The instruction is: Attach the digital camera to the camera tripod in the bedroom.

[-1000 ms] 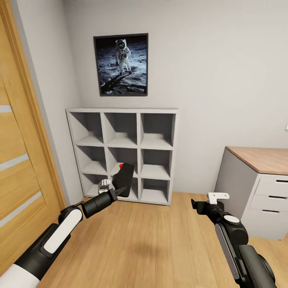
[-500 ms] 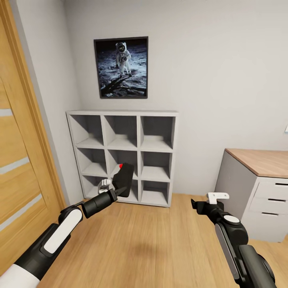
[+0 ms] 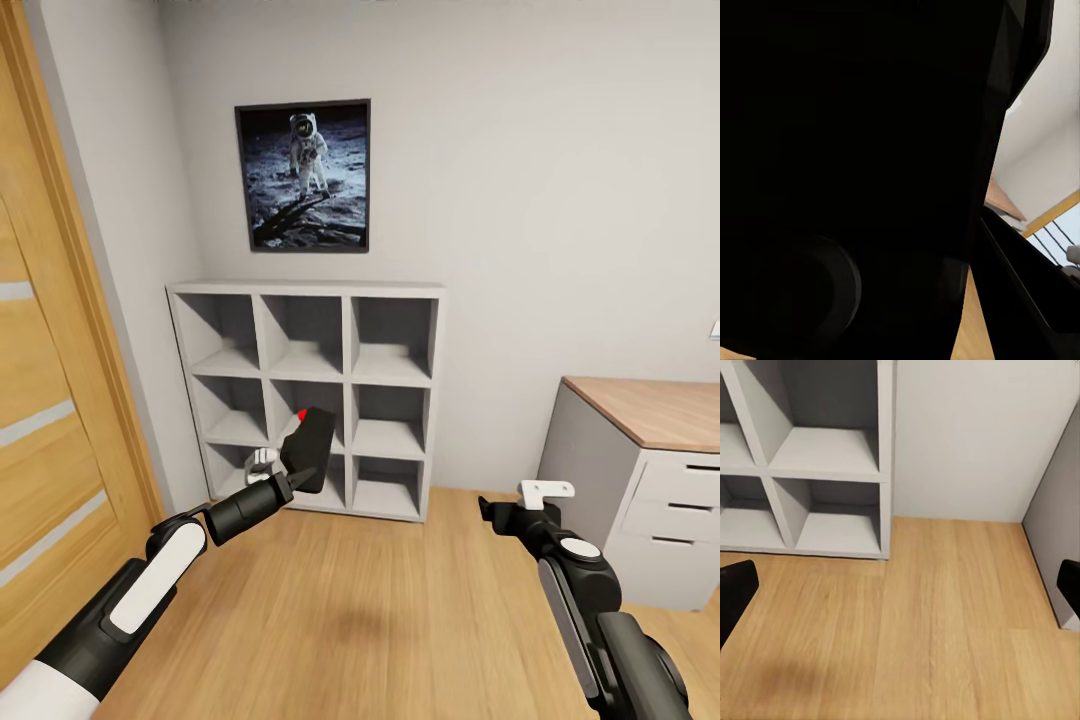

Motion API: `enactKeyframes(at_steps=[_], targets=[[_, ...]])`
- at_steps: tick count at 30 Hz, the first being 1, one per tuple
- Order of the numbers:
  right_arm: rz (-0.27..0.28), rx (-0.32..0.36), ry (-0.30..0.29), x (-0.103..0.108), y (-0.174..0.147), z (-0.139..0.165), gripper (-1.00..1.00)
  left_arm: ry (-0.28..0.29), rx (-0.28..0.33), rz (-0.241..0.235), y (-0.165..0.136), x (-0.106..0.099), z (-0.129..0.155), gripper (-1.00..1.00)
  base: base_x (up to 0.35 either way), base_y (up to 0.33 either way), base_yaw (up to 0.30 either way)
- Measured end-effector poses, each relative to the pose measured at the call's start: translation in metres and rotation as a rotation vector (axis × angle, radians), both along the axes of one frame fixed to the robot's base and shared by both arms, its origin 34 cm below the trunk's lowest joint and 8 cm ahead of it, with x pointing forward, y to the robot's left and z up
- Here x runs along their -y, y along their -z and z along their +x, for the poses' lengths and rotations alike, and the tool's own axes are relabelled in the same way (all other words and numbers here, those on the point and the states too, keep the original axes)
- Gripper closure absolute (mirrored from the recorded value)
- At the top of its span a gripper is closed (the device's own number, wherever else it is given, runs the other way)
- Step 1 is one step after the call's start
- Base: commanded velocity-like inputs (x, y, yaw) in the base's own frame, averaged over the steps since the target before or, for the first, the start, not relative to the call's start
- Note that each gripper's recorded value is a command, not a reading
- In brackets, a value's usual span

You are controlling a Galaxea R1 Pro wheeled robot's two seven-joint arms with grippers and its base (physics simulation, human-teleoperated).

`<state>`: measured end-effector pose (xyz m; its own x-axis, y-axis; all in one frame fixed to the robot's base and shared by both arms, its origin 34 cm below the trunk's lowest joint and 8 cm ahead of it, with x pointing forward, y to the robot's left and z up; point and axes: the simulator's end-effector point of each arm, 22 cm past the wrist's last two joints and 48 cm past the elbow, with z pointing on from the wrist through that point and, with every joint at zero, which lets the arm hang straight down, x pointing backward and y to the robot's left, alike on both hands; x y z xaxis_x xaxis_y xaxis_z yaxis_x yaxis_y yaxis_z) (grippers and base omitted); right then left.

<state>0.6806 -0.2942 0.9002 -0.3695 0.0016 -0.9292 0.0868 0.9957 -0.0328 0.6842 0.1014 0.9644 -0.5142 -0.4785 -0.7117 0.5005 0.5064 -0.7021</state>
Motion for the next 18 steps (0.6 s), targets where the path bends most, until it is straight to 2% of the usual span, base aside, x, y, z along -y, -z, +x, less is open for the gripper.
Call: enactKeyframes(at_steps=[6,10,11,15,16,18], targets=[[0.000,0.000,0.002,0.000,-0.011,0.001,-1.00,-0.017,-0.013,0.020,-0.003,-0.004,0.004,1.00,0.000,0.000,0.000],[-0.003,-0.002,0.003,0.000,-0.017,0.001,-1.00,-0.074,-0.065,0.082,0.018,-0.019,0.014,1.00,0.000,0.000,0.000],[-0.002,-0.004,0.004,0.001,-0.017,0.001,-1.00,-0.104,-0.096,0.118,0.034,-0.028,0.019,1.00,0.000,0.000,0.000],[0.002,-0.020,0.007,0.001,-0.017,0.001,-1.00,-0.167,-0.173,0.170,0.067,-0.050,0.027,1.00,0.000,0.000,0.000],[0.003,-0.040,0.009,0.003,-0.009,0.001,-1.00,-0.202,-0.213,0.194,0.088,-0.063,0.029,1.00,0.000,0.000,0.000],[0.005,-0.066,0.015,0.005,0.001,0.001,-1.00,-0.241,-0.262,0.215,0.111,-0.078,0.030,1.00,0.000,0.000,0.000]])
